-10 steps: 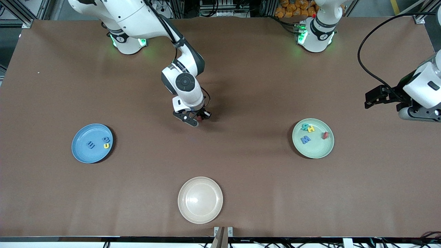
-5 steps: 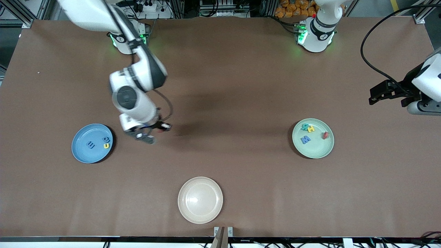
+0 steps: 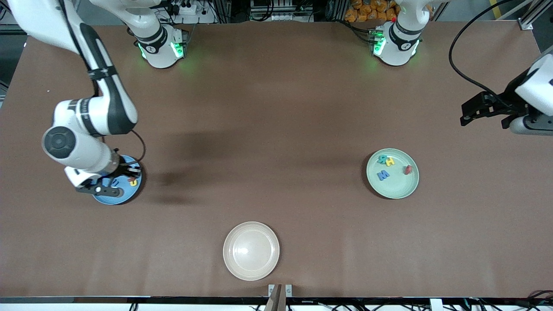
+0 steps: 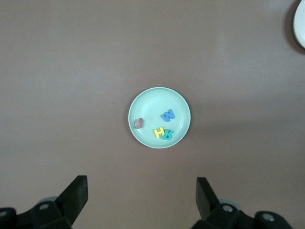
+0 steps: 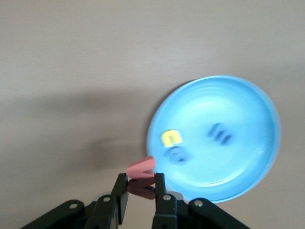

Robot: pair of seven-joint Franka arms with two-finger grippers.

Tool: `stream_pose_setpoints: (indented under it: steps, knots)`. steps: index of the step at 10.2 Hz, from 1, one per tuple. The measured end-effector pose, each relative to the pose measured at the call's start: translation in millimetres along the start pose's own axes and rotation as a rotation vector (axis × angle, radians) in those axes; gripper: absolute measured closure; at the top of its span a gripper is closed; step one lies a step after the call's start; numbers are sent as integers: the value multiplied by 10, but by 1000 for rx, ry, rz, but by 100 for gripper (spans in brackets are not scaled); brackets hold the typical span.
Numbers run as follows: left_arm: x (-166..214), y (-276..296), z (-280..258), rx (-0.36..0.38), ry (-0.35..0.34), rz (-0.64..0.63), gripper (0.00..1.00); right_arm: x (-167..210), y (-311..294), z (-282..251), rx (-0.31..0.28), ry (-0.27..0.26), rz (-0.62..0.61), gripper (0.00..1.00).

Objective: Sort upper and lower case letters into plates
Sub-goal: 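Lower the pink letter onto the blue plate and open the right gripper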

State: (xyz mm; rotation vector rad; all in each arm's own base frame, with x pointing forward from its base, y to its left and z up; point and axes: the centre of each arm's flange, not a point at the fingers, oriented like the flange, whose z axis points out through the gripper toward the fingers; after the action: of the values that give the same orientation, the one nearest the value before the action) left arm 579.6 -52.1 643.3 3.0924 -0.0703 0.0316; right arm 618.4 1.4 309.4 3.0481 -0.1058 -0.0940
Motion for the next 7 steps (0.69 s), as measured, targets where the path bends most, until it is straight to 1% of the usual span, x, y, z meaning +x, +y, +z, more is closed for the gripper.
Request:
stream_pose_setpoints:
  steps: [2, 3, 4, 5, 6, 7]
  knots:
    - [-120, -55, -83, 2, -16, -13, 0, 19, 495, 48, -17, -8, -66, 73]
    - [-195, 0, -120, 5, -23, -5, 0, 19, 587, 52, -21, -9, -79, 72]
    - [-257, 113, -131, 8, -27, 3, 0, 27, 594, 27, -22, -3, -84, 62]
    - [-299, 228, -131, 10, -28, 4, 0, 45, 559, -72, -22, 14, -91, 48]
    - [-320, 314, -122, 11, -31, 7, 0, 51, 497, -277, -12, 37, -92, 37]
    - [-325, 321, -105, 12, -35, 3, 0, 10, 467, -565, 0, 52, -99, 19]
